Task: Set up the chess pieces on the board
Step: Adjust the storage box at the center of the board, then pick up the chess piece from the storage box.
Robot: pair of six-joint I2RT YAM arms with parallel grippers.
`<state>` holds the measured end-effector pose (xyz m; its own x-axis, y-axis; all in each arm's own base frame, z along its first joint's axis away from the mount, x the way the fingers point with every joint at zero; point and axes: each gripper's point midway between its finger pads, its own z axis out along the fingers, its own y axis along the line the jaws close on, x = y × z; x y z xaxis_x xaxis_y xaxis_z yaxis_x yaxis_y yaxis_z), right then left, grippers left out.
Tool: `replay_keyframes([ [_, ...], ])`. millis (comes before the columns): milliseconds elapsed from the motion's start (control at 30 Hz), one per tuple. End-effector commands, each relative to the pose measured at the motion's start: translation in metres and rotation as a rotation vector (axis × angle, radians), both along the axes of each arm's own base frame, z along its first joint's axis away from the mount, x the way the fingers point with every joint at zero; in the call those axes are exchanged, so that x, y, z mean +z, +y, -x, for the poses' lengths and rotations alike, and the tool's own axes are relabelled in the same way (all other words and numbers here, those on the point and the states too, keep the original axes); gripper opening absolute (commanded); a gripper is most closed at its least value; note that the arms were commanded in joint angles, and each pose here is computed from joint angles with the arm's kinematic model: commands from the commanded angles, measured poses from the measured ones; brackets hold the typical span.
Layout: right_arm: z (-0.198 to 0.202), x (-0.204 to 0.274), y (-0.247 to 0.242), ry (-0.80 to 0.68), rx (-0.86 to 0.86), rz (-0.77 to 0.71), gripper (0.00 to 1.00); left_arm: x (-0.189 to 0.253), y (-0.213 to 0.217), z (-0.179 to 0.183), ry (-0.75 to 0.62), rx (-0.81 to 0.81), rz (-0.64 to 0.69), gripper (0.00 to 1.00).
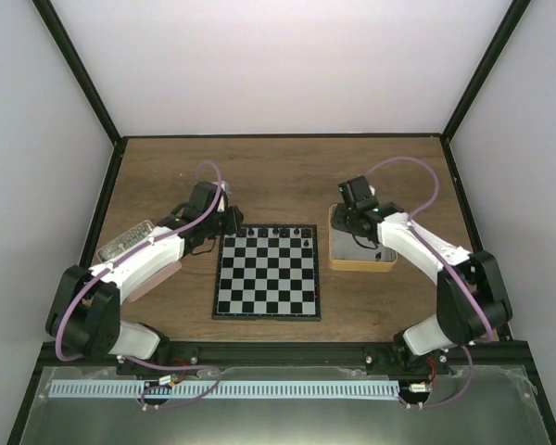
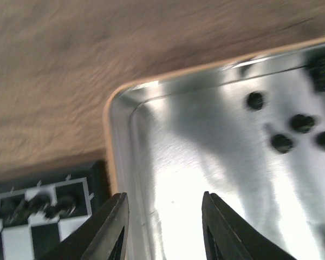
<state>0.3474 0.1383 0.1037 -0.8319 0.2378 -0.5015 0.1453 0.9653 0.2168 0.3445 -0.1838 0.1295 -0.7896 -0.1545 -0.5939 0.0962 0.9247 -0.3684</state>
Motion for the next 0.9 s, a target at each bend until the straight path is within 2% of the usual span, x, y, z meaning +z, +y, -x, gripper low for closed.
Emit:
replay_keyframes([
  [0,-0.007,0.012,-0.058,-0.074,-0.251,0.053,0.37,0.017,0.001,-0.005,-0.045,0.005,0.016,0.46],
  [267,-0.011,-0.032,-0.091,0.027,-0.299,0.080,0.36,0.025,0.003,-0.005,-0.068,0.019,0.019,0.46],
  [600,-0.028,-0.052,-0.096,0.051,-0.271,0.091,0.18,0.025,0.006,-0.004,-0.070,0.020,0.005,0.46],
  [867,-0.032,-0.063,-0.098,0.064,-0.254,0.116,0.17,0.026,0.005,-0.005,-0.073,0.019,0.004,0.46],
])
